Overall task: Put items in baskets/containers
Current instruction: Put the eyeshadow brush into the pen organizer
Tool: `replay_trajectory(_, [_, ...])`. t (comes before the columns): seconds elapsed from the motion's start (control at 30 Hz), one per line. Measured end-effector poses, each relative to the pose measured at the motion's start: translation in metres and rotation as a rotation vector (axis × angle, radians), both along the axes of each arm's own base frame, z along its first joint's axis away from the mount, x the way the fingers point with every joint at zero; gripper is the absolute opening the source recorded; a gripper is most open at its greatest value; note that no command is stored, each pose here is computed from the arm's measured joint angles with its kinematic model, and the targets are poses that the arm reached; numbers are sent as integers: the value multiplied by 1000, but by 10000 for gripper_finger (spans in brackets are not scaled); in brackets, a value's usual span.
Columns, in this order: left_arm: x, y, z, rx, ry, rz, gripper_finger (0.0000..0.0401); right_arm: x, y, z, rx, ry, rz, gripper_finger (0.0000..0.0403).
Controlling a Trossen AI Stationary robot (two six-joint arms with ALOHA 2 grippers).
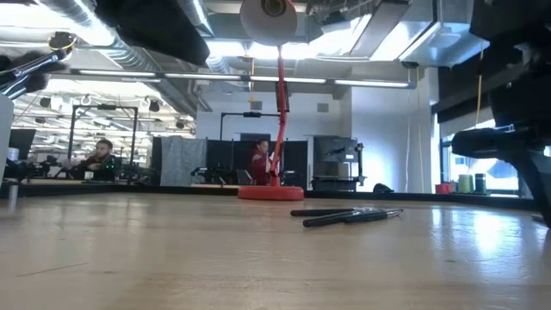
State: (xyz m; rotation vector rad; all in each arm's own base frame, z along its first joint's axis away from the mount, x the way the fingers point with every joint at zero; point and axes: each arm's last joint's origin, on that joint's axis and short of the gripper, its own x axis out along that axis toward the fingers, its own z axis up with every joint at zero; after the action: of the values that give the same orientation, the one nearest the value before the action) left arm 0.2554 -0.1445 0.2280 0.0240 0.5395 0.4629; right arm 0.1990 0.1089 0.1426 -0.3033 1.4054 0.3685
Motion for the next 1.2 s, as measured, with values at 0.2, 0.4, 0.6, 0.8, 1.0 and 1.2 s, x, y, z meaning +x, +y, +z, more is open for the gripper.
replay_trajectory(0.2, [0,-1,0,-3,-4,-2,148,2,2,-3,18,-4,-4,101])
replay_trajectory(0.4, [0,-1,0,-10,-4,-7,148,1,5,-3,20,-14,1,106])
replay_trajectory(0.6, [0,-1,0,-11,-4,-7,148,3,7,-2,39,-30,2,120])
replay_trajectory(0.8, [0,-2,0,-50,-2,-12,148,0,17,-2,48,-63,24,122])
replay_trajectory(1.0, [0,-2,-1,-77,2,-18,148,0,21,-1,47,-86,42,118])
replay_trajectory(1.2, [0,-2,-1,-85,0,-15,148,-1,21,-2,40,-89,19,32])
